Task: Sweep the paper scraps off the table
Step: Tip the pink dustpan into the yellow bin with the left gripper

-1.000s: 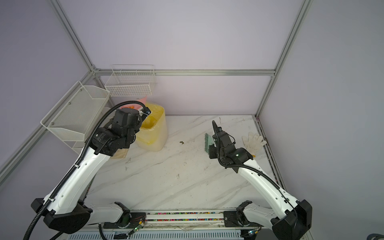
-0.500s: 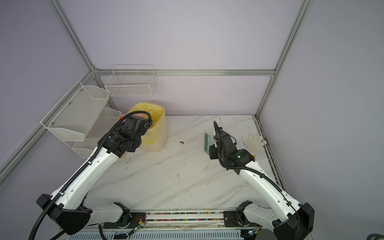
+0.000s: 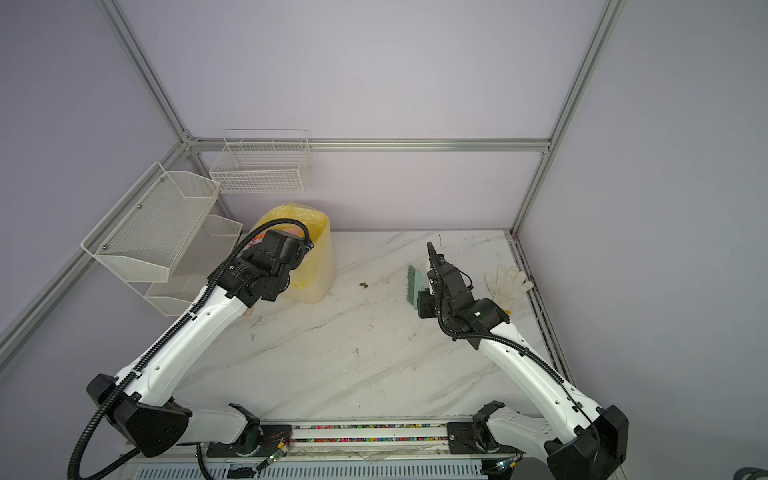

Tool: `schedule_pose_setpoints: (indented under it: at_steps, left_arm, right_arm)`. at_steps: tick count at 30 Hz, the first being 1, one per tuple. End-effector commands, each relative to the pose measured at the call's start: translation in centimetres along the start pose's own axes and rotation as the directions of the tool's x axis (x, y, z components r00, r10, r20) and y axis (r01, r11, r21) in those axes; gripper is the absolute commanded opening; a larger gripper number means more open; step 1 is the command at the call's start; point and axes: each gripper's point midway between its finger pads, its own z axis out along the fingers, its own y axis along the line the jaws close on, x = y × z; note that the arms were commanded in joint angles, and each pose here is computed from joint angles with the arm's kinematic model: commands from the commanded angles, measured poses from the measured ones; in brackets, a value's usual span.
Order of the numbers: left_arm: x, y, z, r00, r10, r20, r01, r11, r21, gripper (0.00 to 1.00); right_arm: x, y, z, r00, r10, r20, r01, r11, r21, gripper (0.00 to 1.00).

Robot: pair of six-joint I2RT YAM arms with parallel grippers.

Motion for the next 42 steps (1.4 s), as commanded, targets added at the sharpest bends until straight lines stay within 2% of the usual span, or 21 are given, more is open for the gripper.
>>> schedule_pose_setpoints:
  at_steps: [1,5,10,18,23,31,42]
  left_arm:
    - [-0.4,1.2,0.4,0.994,0.097,-0.051,-0.099,0.994,-0.040,0.10]
    - [-1.3,1.5,1.1,0.976,0.200,-0.082,-0.205,0.977,-0.053,0.05]
    - [-3.5,2.2,1.0,0.966,0.257,-0.004,-0.257,0.966,-0.032,0.00]
    - [-5.9,6.0,-0.4,0.973,0.209,0.098,-0.202,0.976,-0.078,0.00]
    - [-6.9,7.1,-0.3,0.971,0.210,0.117,-0.197,0.974,-0.109,0.00]
    - [-5.0,2.2,2.4,0.951,0.307,0.031,-0.307,0.952,0.001,0.00]
    - [-2.1,3.3,0.2,0.968,0.249,0.041,-0.248,0.968,-0.028,0.00]
  right_arm:
    - [-0.5,0.3,-0.1,1.000,-0.003,0.023,0.004,1.000,-0.024,0.00]
    - [-0.6,0.5,-0.2,1.000,-0.003,0.024,0.003,1.000,-0.031,0.00]
    - [-0.4,0.5,-0.4,1.000,-0.003,0.025,0.004,0.999,-0.036,0.00]
    - [-0.5,0.5,-0.2,1.000,-0.009,0.024,0.010,0.999,-0.034,0.00]
    - [-0.7,0.8,0.1,1.000,-0.010,0.017,0.011,0.999,-0.042,0.00]
    - [-0.6,0.7,-0.4,1.000,-0.002,0.025,0.003,0.999,-0.047,0.00]
    - [-1.0,1.0,-0.5,0.999,0.006,0.037,-0.004,0.998,-0.059,0.00]
